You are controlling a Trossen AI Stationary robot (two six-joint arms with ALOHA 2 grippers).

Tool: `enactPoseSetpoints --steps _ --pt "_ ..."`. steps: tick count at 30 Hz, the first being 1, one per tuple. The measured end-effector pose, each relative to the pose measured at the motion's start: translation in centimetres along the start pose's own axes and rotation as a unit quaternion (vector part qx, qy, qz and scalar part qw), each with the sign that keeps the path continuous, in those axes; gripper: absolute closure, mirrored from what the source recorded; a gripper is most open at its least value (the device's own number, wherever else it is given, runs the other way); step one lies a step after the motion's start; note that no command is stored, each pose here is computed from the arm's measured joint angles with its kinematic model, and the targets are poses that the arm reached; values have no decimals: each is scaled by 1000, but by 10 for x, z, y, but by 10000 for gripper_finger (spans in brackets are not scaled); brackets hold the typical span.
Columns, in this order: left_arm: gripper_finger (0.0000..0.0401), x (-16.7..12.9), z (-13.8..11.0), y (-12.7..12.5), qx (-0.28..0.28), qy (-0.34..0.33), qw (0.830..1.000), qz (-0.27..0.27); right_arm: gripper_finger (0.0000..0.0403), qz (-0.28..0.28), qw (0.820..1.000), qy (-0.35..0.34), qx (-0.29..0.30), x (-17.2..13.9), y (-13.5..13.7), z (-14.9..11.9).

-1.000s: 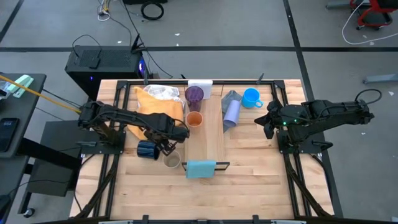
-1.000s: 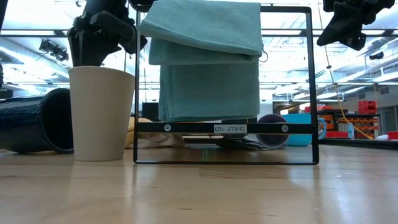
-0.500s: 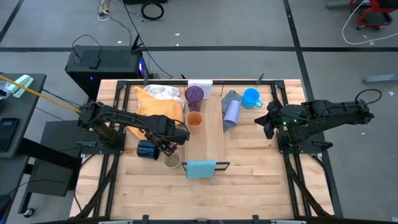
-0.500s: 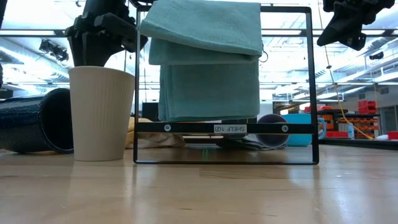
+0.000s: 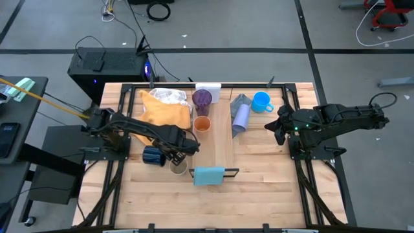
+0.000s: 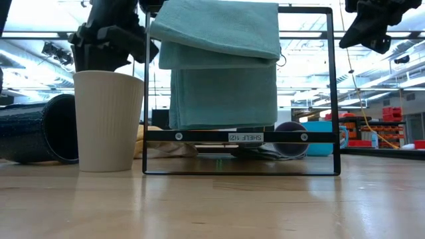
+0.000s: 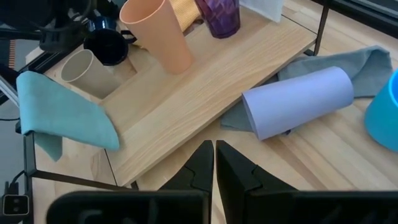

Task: Stack small to large cups/mugs on shelf
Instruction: Put the dark blue mug on the shelf

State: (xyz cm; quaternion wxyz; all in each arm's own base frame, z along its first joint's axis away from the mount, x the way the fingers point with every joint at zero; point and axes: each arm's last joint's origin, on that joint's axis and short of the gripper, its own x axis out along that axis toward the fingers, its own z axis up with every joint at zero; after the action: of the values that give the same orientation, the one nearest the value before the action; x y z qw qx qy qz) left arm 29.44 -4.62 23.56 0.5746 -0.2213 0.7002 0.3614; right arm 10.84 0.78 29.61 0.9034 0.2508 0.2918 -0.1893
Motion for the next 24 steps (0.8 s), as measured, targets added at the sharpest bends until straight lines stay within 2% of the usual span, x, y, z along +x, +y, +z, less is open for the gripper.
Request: enactPoseSetpoints --steps 8,18,24 --pt "234 9 3 -5 1 11 1000 22 380 3 1000 -1 1 0 0 0" --pt "284 18 5 -10 12 31 998 45 380 4 1000 0 0 0 1 0" --pt "285 19 5 -11 13 30 999 43 380 6 1000 2 -1 0 1 0"
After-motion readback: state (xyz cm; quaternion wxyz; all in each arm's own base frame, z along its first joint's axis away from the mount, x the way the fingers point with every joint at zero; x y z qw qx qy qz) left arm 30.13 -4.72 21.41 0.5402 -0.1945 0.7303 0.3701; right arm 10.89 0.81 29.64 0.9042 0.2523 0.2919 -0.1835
